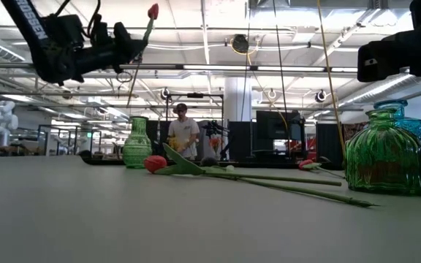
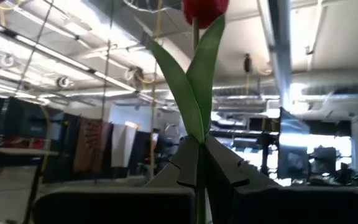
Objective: Sort flowers into vase by color
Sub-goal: Put the bottom pink flower into the top green vase
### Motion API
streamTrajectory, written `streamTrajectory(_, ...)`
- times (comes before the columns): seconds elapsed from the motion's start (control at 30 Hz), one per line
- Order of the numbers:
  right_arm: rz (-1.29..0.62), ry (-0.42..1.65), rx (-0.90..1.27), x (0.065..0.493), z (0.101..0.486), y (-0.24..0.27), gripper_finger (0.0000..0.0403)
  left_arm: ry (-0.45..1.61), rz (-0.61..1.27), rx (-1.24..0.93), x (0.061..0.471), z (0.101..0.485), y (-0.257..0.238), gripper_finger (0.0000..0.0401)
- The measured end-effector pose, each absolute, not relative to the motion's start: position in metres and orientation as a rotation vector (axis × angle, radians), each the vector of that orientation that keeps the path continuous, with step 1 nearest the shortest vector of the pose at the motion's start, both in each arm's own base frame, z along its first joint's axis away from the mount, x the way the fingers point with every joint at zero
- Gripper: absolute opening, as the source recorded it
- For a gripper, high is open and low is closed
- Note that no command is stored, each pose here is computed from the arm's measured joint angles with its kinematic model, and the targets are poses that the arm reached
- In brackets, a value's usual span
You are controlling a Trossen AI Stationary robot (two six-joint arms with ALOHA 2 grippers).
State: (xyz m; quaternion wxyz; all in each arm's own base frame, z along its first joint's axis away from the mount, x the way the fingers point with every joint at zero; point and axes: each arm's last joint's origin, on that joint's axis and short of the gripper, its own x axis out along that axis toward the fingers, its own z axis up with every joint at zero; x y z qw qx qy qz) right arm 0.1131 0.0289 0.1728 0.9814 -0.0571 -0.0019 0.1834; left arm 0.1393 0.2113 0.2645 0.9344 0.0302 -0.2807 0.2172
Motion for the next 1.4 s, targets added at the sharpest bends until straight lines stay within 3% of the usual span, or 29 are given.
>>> streamTrajectory(0.63, 0.369, -0.004, -0.115, 0.113, 0.173, 0.029, 0.0144, -0.549, 0.386, 0.029, 0.154, 0.255, 0.208, 0.0013)
streamTrajectory(1.4, 0.369, -0.004, -0.115, 0.113, 0.173, 0.029, 0.0144, -0.499, 0.547, 0.1, 0.17, 0.249, 0.204, 0.0013)
